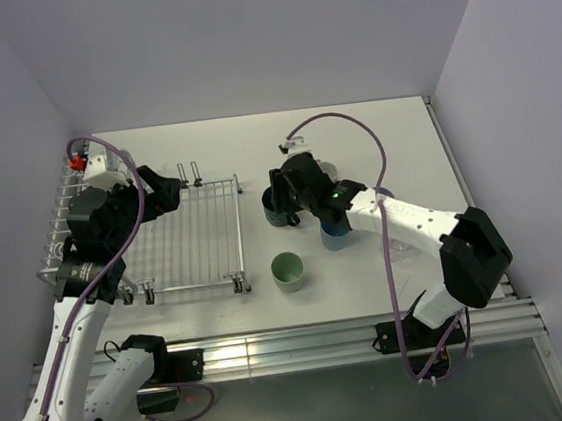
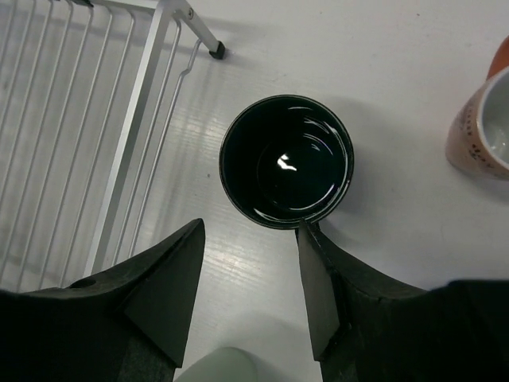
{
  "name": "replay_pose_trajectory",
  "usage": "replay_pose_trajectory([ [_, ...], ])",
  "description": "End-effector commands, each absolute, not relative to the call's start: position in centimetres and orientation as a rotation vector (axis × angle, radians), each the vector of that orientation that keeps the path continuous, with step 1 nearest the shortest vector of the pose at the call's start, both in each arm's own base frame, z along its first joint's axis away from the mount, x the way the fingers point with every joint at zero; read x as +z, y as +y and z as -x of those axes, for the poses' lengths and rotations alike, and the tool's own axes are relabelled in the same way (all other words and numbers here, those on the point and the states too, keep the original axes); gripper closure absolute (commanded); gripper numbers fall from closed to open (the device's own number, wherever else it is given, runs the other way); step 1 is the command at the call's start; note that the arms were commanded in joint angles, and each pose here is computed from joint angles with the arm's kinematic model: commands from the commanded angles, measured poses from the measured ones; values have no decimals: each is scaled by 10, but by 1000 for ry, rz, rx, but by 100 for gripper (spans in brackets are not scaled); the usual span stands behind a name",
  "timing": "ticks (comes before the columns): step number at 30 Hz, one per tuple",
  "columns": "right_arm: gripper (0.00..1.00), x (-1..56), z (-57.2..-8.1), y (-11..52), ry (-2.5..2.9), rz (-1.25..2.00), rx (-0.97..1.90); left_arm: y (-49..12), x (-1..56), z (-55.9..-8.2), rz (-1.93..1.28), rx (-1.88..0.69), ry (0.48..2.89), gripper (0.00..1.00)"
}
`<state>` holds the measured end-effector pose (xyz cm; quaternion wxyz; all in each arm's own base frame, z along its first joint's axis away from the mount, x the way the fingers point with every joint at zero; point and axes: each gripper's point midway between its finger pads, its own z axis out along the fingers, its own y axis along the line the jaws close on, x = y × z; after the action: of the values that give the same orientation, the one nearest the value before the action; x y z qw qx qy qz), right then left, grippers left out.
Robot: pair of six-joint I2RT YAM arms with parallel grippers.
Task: Load the cups into the dish rack
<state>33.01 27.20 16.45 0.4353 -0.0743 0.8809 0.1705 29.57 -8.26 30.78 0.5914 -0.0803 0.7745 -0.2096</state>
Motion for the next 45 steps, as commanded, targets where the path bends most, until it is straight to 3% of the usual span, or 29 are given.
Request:
replay_pose_trajectory([
  [1,42,181,-344,289,2127,224,400,-87,316,-298,155,-500,1773,1],
  [18,47,120,-359,325,2216,330,264,-89,314,-300,151,-507,1785,1],
  [25,53,102,-365,328,2254,346,217,-89,311,-301,149,-506,1796,1],
  [36,76,85,-367,327,2302,351,162,-90,309,-302,150,-507,1801,1],
  [39,100,91,-367,324,2304,342,152,-91,309,-302,149,-508,1803,1],
  [45,100,155,-373,311,2238,264,192,-101,313,-305,124,-565,1806,1],
])
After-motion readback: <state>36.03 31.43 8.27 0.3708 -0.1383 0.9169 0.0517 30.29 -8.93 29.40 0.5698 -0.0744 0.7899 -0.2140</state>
